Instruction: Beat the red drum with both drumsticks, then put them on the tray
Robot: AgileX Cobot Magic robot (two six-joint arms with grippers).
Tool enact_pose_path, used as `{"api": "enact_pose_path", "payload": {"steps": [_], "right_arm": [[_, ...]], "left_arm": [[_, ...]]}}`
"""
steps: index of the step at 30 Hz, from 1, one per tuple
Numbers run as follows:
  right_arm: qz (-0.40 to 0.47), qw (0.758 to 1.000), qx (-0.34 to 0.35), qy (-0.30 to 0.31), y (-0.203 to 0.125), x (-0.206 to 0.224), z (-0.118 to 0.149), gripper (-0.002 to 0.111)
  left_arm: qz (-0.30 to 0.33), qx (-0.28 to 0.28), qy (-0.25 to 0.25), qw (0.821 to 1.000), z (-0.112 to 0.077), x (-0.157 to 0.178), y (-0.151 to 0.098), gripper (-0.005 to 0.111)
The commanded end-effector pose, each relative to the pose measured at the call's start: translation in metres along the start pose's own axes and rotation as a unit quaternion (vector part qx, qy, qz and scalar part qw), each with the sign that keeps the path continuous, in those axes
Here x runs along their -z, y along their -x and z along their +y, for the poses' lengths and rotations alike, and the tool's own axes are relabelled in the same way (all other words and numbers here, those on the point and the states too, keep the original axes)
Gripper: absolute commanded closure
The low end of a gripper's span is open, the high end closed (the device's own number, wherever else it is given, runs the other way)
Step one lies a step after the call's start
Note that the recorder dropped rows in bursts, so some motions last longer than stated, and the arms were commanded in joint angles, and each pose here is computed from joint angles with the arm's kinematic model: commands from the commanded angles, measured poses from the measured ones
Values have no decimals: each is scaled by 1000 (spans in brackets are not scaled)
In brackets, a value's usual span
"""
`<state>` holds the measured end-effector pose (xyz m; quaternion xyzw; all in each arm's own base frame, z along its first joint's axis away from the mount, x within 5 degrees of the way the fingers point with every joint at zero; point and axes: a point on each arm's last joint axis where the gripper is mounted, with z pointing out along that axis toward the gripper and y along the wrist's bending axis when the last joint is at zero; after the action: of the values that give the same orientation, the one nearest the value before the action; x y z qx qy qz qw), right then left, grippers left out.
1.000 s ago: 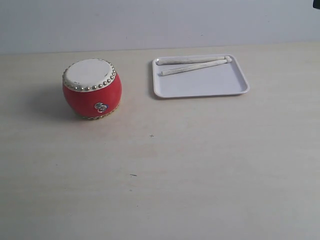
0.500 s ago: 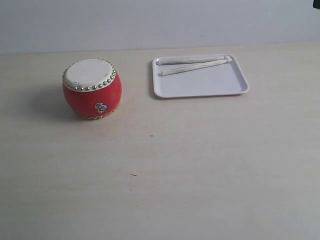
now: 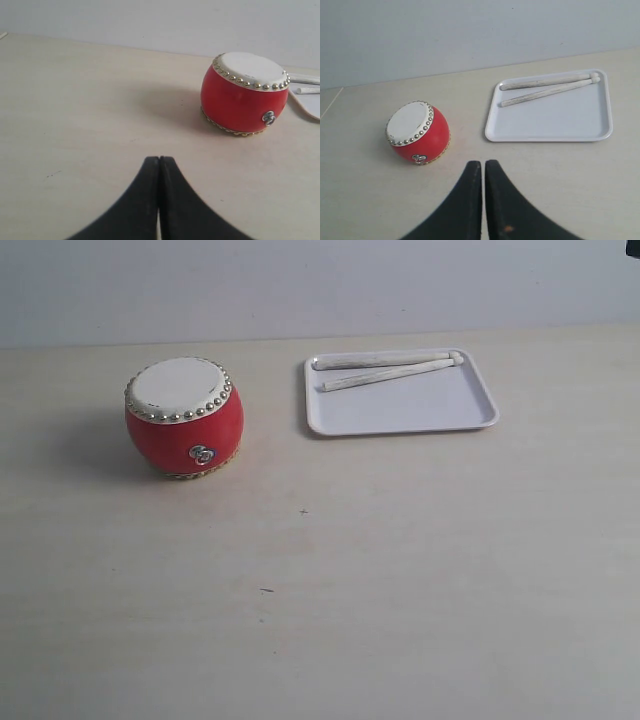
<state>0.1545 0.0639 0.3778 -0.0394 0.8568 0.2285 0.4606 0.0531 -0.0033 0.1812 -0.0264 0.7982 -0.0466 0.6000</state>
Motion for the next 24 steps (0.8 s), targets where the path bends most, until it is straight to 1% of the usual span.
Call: {"api": "enact_pose_path", "payload": {"steps": [1, 22, 24], "right_arm": [[-4, 1000, 4, 0, 0, 1, 0, 105], [-4, 1000, 4, 0, 0, 1, 0, 105], [-5, 1000, 21, -6, 0, 1, -1, 105]], "left_arm": [[-5, -4, -1, 1000, 0, 0, 0, 107], [-5, -4, -1, 1000, 0, 0, 0, 107], [-5, -4, -1, 1000, 0, 0, 0, 107]]}}
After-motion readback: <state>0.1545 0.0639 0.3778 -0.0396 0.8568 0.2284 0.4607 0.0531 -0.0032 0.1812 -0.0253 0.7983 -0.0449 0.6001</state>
